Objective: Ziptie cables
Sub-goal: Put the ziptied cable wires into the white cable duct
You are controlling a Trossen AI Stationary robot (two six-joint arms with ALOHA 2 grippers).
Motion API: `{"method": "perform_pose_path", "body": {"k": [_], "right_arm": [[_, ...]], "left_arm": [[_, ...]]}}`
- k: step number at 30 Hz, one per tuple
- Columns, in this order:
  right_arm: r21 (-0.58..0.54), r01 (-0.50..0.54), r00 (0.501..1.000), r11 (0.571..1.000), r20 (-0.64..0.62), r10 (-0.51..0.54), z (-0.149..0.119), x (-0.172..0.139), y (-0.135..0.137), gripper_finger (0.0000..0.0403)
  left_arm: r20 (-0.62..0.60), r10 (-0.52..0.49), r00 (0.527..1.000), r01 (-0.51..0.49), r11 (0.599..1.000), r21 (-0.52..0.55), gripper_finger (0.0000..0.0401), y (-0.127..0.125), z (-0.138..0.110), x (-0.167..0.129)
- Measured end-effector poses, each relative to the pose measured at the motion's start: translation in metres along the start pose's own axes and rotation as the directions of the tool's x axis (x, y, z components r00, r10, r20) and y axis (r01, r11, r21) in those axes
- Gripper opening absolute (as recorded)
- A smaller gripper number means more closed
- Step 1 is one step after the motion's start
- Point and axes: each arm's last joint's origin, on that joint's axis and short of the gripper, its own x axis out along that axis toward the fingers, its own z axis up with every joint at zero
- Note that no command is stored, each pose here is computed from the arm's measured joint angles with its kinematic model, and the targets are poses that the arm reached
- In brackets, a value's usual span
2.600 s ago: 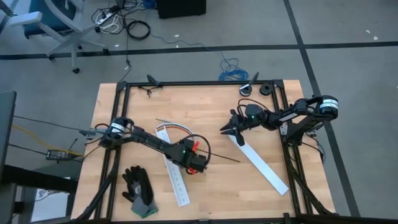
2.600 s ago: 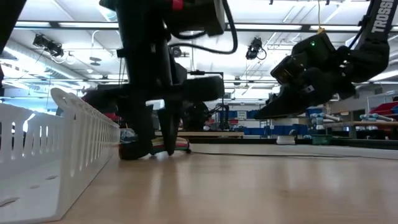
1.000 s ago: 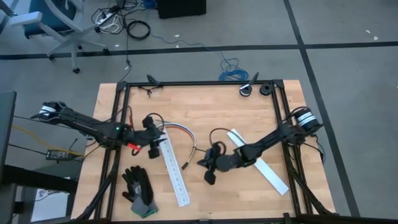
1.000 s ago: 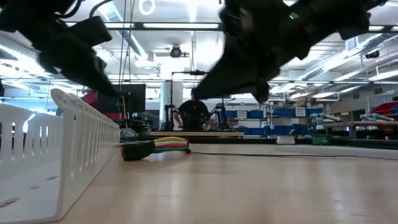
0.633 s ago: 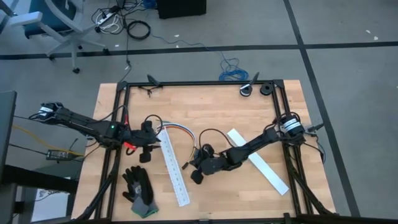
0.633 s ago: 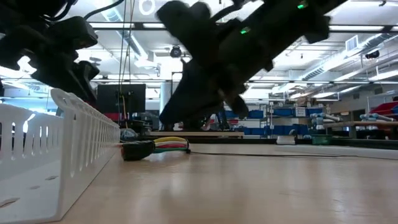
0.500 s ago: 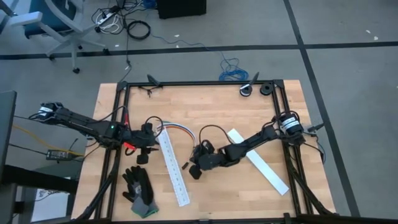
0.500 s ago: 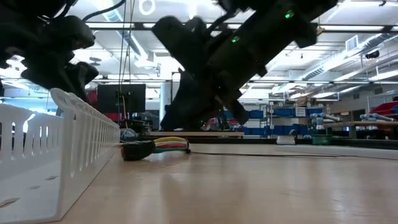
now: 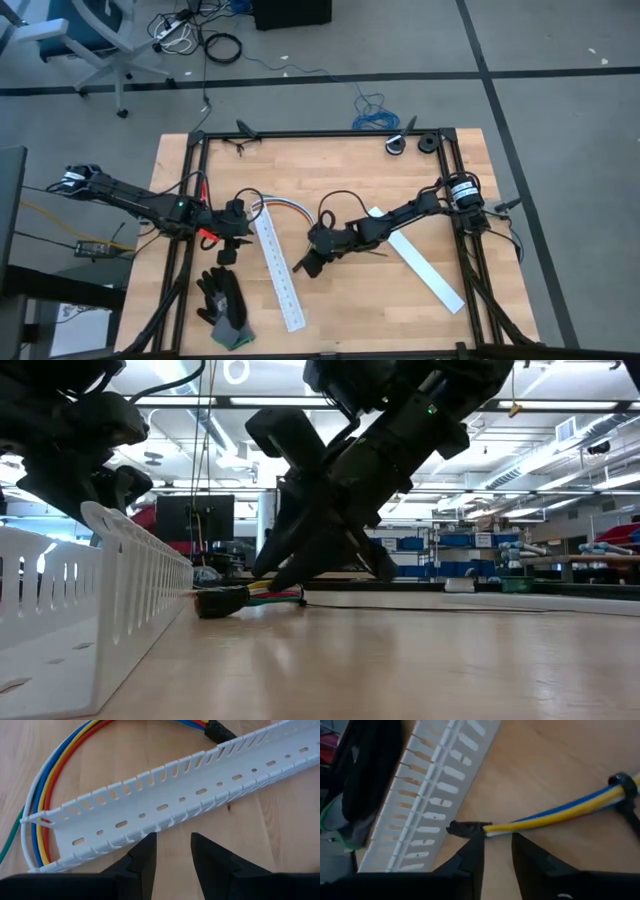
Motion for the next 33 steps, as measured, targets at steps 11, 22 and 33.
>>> {"method": "perform_pose_path", "body": {"k": [11, 22, 33], "right_arm": [[0.351, -0.014, 1.000, 0.936, -0.001, 0.016, 0.012, 0.000, -0.006, 0.0142], [0.580, 0.179, 0.976, 0.795, -0.206, -0.070, 0.017, 0.010, 0.005, 0.0130], [0.483, 0.099, 0.965, 0.870, -0.260, 0.034, 0.055, 0.035, 0.044, 0.0126]], "left_arm": [[-0.005, 0.002, 1.000, -0.002, 1.000, 0.002, 0.0130, 0.000, -0.001, 0.000], [-0.005, 0.002, 1.000, -0.002, 1.000, 0.005, 0.0131, 0.000, 0.000, 0.000], [-0.004, 0.000, 1.000, 0.000, 1.000, 0.003, 0.0131, 0.000, 0.000, 0.000]]}}
